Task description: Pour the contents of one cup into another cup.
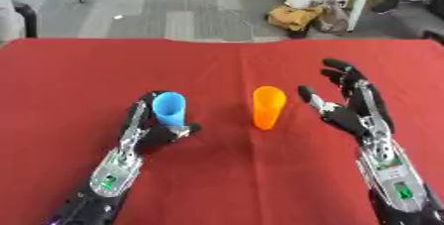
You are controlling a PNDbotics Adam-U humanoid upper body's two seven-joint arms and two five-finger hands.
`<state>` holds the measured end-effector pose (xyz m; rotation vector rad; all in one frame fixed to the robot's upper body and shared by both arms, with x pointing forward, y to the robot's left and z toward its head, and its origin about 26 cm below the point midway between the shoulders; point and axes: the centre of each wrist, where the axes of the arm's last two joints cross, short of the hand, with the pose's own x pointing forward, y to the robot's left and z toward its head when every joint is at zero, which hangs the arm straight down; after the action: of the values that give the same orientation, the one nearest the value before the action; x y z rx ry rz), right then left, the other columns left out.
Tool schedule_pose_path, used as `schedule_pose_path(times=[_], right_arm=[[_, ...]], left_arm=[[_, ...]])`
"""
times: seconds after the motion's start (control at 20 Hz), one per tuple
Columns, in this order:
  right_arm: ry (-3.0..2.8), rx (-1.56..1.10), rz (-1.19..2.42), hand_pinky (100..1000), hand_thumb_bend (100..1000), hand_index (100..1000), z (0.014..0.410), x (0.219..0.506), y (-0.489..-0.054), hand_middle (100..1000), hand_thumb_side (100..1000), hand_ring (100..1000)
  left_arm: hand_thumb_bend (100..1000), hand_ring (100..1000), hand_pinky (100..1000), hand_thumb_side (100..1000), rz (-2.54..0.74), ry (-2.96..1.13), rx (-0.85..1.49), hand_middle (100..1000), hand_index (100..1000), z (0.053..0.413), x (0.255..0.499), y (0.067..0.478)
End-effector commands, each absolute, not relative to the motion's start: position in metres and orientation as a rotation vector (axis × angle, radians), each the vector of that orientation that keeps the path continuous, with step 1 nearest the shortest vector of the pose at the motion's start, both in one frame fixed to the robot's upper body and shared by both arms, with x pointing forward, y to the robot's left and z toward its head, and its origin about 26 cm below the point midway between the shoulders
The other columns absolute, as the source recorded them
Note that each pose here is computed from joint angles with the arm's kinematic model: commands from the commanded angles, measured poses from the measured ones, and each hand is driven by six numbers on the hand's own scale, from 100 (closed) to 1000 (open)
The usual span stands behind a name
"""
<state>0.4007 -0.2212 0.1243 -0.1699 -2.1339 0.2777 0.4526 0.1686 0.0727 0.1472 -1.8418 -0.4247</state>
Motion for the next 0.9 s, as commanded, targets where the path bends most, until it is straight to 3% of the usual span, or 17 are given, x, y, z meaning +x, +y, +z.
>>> schedule_pose_path(times=[0.05,0.3,0.6,0.9], right_arm=[[-2.171,-0.161,0.28,948,569,837,0.1357,0.4016,-0.2196,825,314,843],[-2.17,-0.161,0.279,948,568,837,0.1355,0.4016,-0.2197,824,314,843],[-2.171,-0.161,0.278,947,567,837,0.1359,0.4017,-0.22,821,315,842],[-2.172,-0.162,0.278,947,566,836,0.1362,0.4018,-0.2202,821,316,842]], left_arm=[[850,541,690,100,-0.449,-1.87,0.138,581,718,0.0828,0.4559,0.1641],[763,494,634,100,-0.456,-1.869,0.132,531,694,0.0814,0.4556,0.1639],[530,427,570,100,-0.44,-1.878,0.137,460,671,0.0816,0.4552,0.164],[470,329,455,100,-0.405,-1.922,0.146,367,603,0.0876,0.4541,0.1635]])
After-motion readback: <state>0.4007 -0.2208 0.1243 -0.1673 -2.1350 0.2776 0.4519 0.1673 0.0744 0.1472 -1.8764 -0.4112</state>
